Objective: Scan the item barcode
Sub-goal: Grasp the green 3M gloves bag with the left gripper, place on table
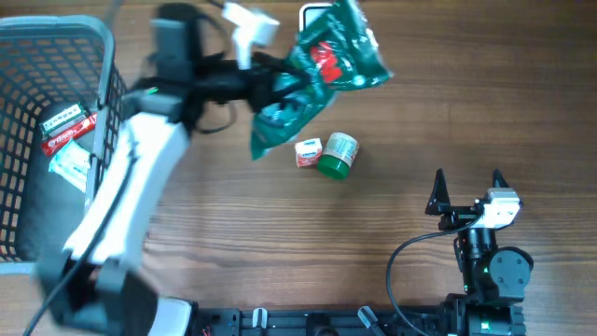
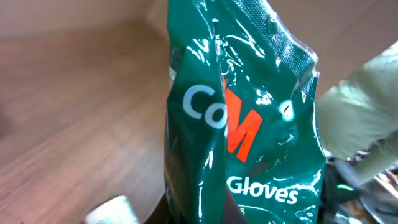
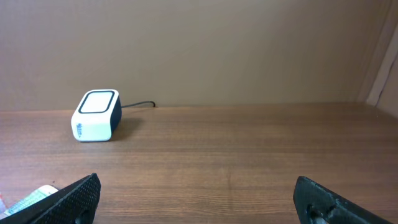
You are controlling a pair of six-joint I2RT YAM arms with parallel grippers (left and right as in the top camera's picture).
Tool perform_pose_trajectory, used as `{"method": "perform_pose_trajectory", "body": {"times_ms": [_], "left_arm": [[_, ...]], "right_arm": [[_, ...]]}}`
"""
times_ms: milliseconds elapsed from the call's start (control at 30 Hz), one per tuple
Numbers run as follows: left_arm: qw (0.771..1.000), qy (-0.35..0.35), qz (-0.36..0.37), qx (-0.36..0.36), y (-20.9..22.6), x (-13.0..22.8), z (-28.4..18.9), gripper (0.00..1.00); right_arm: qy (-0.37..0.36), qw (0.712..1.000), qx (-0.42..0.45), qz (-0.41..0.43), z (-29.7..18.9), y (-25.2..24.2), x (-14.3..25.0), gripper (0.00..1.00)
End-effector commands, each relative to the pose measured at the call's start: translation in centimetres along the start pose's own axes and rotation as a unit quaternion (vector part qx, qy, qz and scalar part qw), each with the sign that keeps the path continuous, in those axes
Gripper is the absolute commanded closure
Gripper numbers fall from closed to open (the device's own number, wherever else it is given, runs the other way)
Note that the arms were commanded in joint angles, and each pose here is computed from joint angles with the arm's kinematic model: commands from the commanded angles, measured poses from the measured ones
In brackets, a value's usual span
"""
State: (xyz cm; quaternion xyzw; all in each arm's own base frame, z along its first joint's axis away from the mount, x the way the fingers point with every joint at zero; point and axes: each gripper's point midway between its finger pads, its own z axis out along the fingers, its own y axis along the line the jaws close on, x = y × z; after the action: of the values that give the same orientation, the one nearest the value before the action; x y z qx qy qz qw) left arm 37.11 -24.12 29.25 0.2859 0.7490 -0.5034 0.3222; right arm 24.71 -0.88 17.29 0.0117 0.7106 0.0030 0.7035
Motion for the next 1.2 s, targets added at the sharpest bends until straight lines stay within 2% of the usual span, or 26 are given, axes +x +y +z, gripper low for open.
{"method": "perform_pose_trajectory", "body": {"times_ms": [0, 100, 167, 200, 300, 367, 500, 600, 700, 733, 800, 933, 967, 1033, 1067, 1100, 1167], "left_arm": [[0.980, 0.048, -0.060, -0.183, 8.4, 4.1, 4.6, 0.96], [0.932, 0.063, -0.089, -0.345, 13.5, 6.8, 5.1, 0.96], [0.903, 0.051, -0.087, -0.417, 14.9, 6.8, 4.2, 0.96], [0.875, 0.027, -0.093, -0.474, 16.0, 6.3, 2.8, 0.96], [0.831, -0.010, -0.121, -0.544, 17.5, 6.0, 0.2, 0.96], [0.817, -0.017, -0.144, -0.558, 17.9, 6.4, -0.7, 0.96], [0.802, 0.005, -0.169, -0.573, 18.7, 8.2, -2.1, 0.96], [0.793, 0.040, -0.182, -0.581, 19.2, 11.3, -2.5, 0.96], [0.796, 0.071, -0.209, -0.564, 19.2, 15.1, -1.8, 0.96], [0.799, 0.074, -0.220, -0.554, 19.1, 15.9, -1.4, 0.96], [0.826, 0.087, -0.240, -0.502, 18.4, 17.5, 0.5, 0.96], [0.858, 0.089, -0.252, -0.438, 16.9, 17.5, 3.0, 0.94], [0.870, 0.087, -0.251, -0.414, 16.2, 17.1, 3.9, 0.90], [0.891, 0.082, -0.249, -0.371, 14.9, 16.2, 5.3, 0.68], [0.894, 0.077, -0.245, -0.366, 14.6, 15.8, 5.4, 0.22], [0.896, 0.068, -0.239, -0.369, 14.4, 15.0, 5.0, 0.00], [0.890, 0.032, -0.222, -0.397, 14.1, 12.3, 2.9, 0.00]], "right_arm": [[-0.005, 1.000, 0.004, -0.009, 0.0, -0.1, -0.2, 0.00], [-0.005, 1.000, 0.004, -0.009, 0.0, -0.1, -0.2, 0.00], [-0.005, 1.000, 0.004, -0.009, 0.0, -0.1, -0.2, 0.00], [-0.005, 1.000, 0.004, -0.009, 0.0, -0.1, -0.2, 0.00], [-0.005, 1.000, 0.004, -0.009, 0.0, -0.1, -0.2, 0.00], [-0.005, 1.000, 0.004, -0.009, 0.0, -0.1, -0.2, 0.00], [-0.005, 1.000, 0.004, -0.009, 0.0, -0.1, -0.2, 0.00], [-0.005, 1.000, 0.004, -0.009, 0.0, -0.1, -0.2, 0.00], [-0.005, 1.000, 0.004, -0.009, 0.0, -0.1, -0.2, 0.00], [-0.005, 1.000, 0.004, -0.009, 0.0, -0.1, -0.2, 0.00], [-0.005, 1.000, 0.004, -0.009, 0.0, -0.1, -0.2, 0.00], [-0.005, 1.000, 0.004, -0.009, 0.0, -0.1, -0.2, 0.00], [-0.005, 1.000, 0.004, -0.009, 0.0, -0.1, -0.2, 0.00], [-0.005, 1.000, 0.004, -0.009, 0.0, -0.1, -0.2, 0.00], [-0.005, 1.000, 0.004, -0.009, 0.0, -0.1, -0.2, 0.00], [-0.005, 1.000, 0.004, -0.009, 0.0, -0.1, -0.2, 0.00], [-0.005, 1.000, 0.004, -0.009, 0.0, -0.1, -0.2, 0.00]]}}
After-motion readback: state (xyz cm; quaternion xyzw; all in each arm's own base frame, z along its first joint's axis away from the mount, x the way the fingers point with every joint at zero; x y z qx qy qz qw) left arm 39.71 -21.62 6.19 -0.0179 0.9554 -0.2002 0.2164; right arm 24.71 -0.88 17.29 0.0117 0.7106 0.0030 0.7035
